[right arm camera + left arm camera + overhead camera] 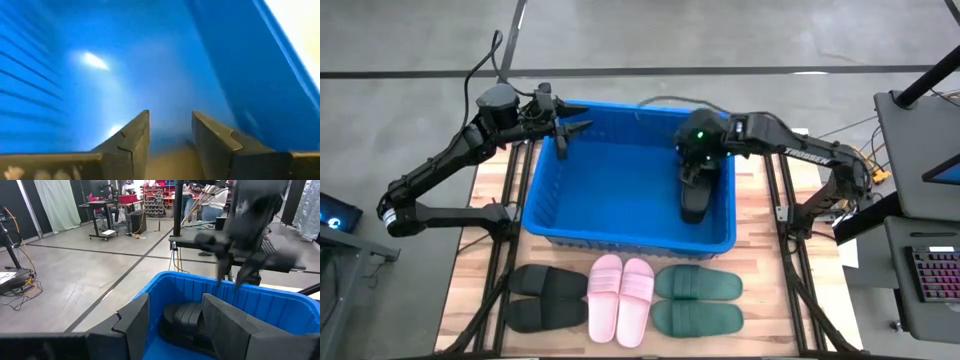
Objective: Pick and place slides into bin
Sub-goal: Adjust the blue bin
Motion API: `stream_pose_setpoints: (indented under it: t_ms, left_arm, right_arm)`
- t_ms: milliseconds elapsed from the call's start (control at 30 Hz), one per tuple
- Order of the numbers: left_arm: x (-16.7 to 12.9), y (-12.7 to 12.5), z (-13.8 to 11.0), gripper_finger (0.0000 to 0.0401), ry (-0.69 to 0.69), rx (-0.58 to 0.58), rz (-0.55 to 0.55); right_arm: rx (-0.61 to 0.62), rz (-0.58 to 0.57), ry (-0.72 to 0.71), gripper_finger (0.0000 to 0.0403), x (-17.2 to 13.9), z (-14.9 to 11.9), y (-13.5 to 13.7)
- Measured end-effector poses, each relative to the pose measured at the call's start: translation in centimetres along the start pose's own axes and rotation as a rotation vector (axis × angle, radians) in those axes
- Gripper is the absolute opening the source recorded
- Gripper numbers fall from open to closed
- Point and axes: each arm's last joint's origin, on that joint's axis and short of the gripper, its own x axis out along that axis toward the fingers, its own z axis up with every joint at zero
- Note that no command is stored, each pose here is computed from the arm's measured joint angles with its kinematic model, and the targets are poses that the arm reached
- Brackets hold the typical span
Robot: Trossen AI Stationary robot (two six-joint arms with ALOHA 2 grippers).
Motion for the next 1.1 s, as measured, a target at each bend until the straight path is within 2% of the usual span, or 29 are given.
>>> stream_pose_setpoints:
  t_ms: [133, 267, 400, 600, 833, 1000, 1100]
  left_arm:
    - [0.0, 0.0, 0.0, 0.0169, 0.0, 0.0, 0.0]
    - [0.0, 0.0, 0.0, 0.0169, 0.0, -0.001, 0.0]
    - [-0.1, 0.0, 0.0, 0.0169, -0.002, -0.001, 0.0]
    - [0.0, 0.0, 0.0, 0.0169, 0.0, -0.001, 0.0]
    - [0.2, 0.0, -0.1, 0.0169, 0.006, -0.003, 0.0]
    - [0.2, 0.0, -0.1, 0.0169, 0.007, -0.01, -0.001]
    - [0.2, 0.0, -0.1, 0.0169, 0.005, -0.03, 0.0]
  right_arm:
    - [-0.075, 0.189, -0.274, 0.0125, -2.9, 2.9, 1.7]
    - [-0.18, 0.241, -0.565, 0.0115, -6.6, 4.4, 3.2]
    - [-0.227, 0.278, -0.755, 0.0106, -9.7, 3.8, 4.0]
    - [-0.185, 0.33, -0.788, 0.0093, -10.5, 0.5, 4.3]
    - [-0.038, 0.314, -0.821, 0.0077, -9.6, -4.1, 3.8]
    - [-0.023, 0.337, -0.855, 0.0069, -10.1, -7.1, 3.4]
    - [-0.017, 0.308, -0.898, 0.0068, -11.2, -8.9, 2.5]
